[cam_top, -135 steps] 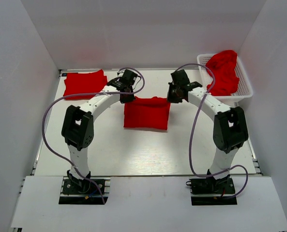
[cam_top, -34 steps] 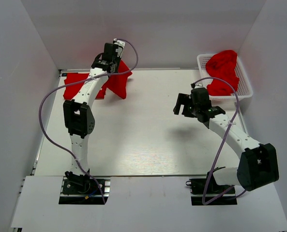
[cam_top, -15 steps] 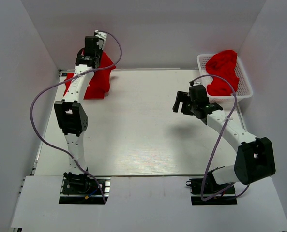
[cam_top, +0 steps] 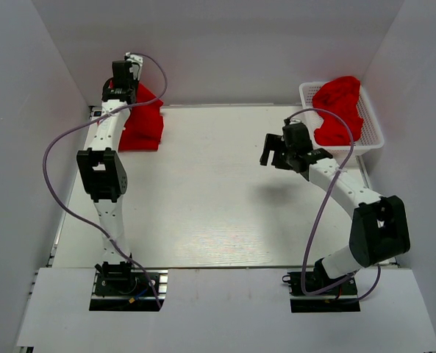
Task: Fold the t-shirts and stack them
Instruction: Put the neatly folded tshirt into the corner of the board with the left arm
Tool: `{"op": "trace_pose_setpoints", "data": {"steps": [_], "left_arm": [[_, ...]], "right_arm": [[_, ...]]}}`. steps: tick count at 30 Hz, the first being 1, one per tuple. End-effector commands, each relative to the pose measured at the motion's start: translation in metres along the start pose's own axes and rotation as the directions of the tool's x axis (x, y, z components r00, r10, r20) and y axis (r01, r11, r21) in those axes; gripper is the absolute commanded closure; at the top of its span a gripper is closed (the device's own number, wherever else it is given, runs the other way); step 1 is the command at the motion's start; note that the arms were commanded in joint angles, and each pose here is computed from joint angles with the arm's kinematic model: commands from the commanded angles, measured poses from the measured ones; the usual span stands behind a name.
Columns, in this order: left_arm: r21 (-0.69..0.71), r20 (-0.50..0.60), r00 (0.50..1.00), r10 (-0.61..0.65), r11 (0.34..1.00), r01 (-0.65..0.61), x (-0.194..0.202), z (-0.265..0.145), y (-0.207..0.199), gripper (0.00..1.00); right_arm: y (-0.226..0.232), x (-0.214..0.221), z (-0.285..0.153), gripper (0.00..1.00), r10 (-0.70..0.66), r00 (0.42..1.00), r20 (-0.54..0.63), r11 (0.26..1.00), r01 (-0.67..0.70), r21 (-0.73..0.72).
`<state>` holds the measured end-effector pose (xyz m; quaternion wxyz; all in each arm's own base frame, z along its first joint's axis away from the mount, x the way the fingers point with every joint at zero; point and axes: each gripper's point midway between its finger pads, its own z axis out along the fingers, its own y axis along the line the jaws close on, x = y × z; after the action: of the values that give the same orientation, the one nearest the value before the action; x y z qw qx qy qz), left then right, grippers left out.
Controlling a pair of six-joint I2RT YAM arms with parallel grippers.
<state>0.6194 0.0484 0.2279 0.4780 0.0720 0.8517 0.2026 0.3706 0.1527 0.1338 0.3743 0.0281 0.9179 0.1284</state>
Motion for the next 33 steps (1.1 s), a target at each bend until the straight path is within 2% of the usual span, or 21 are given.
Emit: {"op": "trace_pose_setpoints", "data": {"steps": [1,5,10,11,13,14,17,20,22,24,27,30,31,33], "left_arm": [[-0.010,-0.026,0.999,-0.029,1.000,0.029,0.019,0.019,0.006,1.00],[-0.113,-0.046,0.998,-0.040,0.993,0.035,0.036,0.038,0.024,1.00],[-0.141,-0.087,0.994,-0.062,0.989,0.050,0.057,0.054,0.037,1.00],[-0.165,-0.094,0.994,-0.063,0.985,0.047,0.059,0.053,0.041,0.93],[-0.196,-0.110,0.990,-0.082,0.979,0.059,0.066,0.053,0.048,0.69],[-0.220,-0.113,0.988,-0.109,0.972,0.083,0.070,0.053,0.056,0.42],[-0.302,-0.095,0.985,-0.147,0.947,0.112,0.069,0.051,0.079,0.00],[-0.410,-0.081,0.978,-0.194,0.901,0.145,0.070,0.045,0.096,0.00],[-0.470,-0.028,0.967,-0.253,0.857,0.211,0.060,0.035,0.113,0.00],[-0.478,-0.011,0.962,-0.273,0.846,0.235,0.051,0.021,0.126,0.00],[-0.392,0.007,0.961,-0.278,0.883,0.258,0.036,0.004,0.120,0.00],[-0.245,-0.027,0.957,-0.288,0.930,0.273,0.032,-0.011,0.087,0.00],[-0.208,-0.001,0.947,-0.321,0.926,0.314,0.018,-0.030,0.083,0.00],[-0.025,-0.076,0.937,-0.340,0.940,0.339,0.026,-0.044,0.042,0.00]], "right_arm": [[0.005,-0.022,-0.001,0.10,-0.013,0.999,0.044,1.000,0.012,0.007],[0.007,-0.023,0.002,0.10,-0.011,0.999,0.036,1.000,0.010,0.008],[0.009,-0.021,0.007,0.10,0.006,1.000,0.017,1.000,-0.006,0.005],[0.008,-0.020,0.008,0.10,0.007,1.000,0.014,1.000,-0.007,0.008],[0.009,-0.020,0.009,0.10,0.007,1.000,0.007,1.000,-0.007,0.010],[0.010,-0.022,0.009,0.10,0.005,1.000,0.008,1.000,-0.005,0.005],[0.012,-0.024,0.010,0.10,0.003,1.000,0.008,1.000,-0.003,0.000],[0.013,-0.027,0.011,0.10,0.006,1.000,0.009,1.000,-0.006,0.006],[0.014,-0.025,0.010,0.10,0.006,1.000,-0.004,1.000,-0.006,-0.005],[0.017,-0.029,0.006,0.10,0.005,1.000,0.012,1.000,-0.005,-0.009],[0.019,-0.032,-0.001,0.10,0.002,1.000,0.025,1.000,-0.002,-0.014],[0.019,-0.035,-0.009,0.10,0.003,0.999,0.040,1.000,-0.002,-0.019],[0.017,-0.035,-0.013,0.10,0.018,0.999,0.040,1.000,-0.018,-0.015],[0.014,-0.032,-0.020,0.10,0.047,0.998,0.044,0.999,-0.046,-0.020]]}}
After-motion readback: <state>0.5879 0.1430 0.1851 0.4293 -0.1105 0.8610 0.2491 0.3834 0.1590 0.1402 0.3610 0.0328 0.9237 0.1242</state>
